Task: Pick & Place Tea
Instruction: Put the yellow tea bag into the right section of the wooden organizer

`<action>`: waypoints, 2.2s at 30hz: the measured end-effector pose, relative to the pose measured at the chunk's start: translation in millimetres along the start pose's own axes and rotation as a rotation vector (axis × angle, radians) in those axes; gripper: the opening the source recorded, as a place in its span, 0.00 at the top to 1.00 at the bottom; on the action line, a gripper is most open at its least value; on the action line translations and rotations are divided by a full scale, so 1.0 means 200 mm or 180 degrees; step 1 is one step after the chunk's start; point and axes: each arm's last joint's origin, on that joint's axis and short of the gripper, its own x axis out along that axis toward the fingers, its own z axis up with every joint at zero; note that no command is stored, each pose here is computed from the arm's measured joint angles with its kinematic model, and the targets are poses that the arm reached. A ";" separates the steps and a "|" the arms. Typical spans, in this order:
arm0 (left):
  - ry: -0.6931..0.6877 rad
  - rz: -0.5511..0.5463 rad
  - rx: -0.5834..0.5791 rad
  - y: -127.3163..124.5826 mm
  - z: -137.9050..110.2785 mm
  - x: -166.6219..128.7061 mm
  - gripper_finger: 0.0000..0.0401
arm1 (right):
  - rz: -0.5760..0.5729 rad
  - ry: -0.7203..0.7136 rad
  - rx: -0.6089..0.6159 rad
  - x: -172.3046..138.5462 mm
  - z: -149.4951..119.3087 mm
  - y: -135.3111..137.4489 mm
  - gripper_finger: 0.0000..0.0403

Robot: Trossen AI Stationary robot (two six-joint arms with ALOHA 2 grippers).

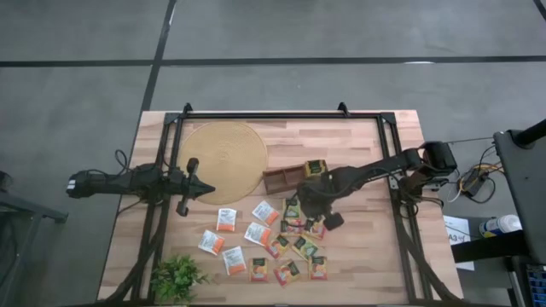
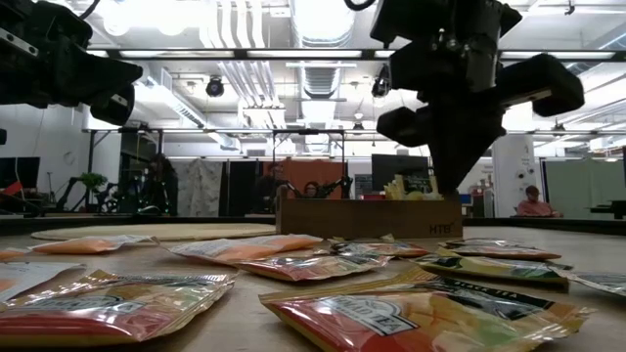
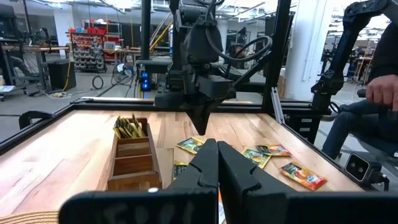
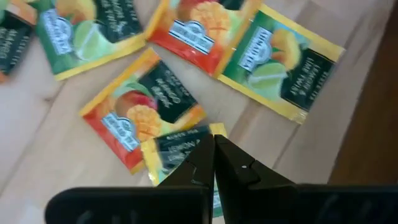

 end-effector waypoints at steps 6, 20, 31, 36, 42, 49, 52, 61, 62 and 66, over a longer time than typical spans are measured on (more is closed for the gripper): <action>0.0001 0.0000 0.0000 0.00 0.00 0.00 1.00 | 0.0018 0.0019 0.0221 -0.02 -0.01 0.01 0.98; 0.0002 0.0000 0.0000 0.00 0.00 0.00 1.00 | 0.0030 0.0115 0.1369 -0.02 -0.02 0.02 0.97; 0.0002 0.0000 0.0000 0.00 0.00 0.00 1.00 | 0.0097 0.0107 0.0690 -0.01 -0.02 0.04 0.75; 0.0002 0.0003 0.0000 0.00 0.00 0.00 1.00 | 0.0098 0.0172 0.0000 -0.01 -0.02 0.06 0.62; 0.0003 0.0003 0.0000 0.00 0.00 0.00 1.00 | 0.0051 0.0318 -0.0317 0.05 -0.02 0.04 0.50; 0.0000 0.0001 0.0000 0.00 0.00 0.00 1.00 | 0.0032 0.0509 -0.0610 0.13 -0.03 0.03 0.45; 0.0000 0.0001 0.0000 0.00 0.00 0.00 1.00 | -0.0017 0.0498 -0.0730 0.13 -0.01 0.02 0.45; -0.0002 0.0000 0.0000 0.00 0.00 0.00 1.00 | 0.0028 0.0532 -0.1076 0.17 0.02 0.00 0.45; -0.0001 -0.0002 0.0000 0.00 0.00 0.00 1.00 | 0.0037 0.0545 -0.1113 0.17 0.02 0.00 0.45; 0.0001 -0.0003 0.0000 0.00 0.00 0.00 1.00 | 0.0025 0.0613 -0.1211 0.21 0.02 -0.01 0.45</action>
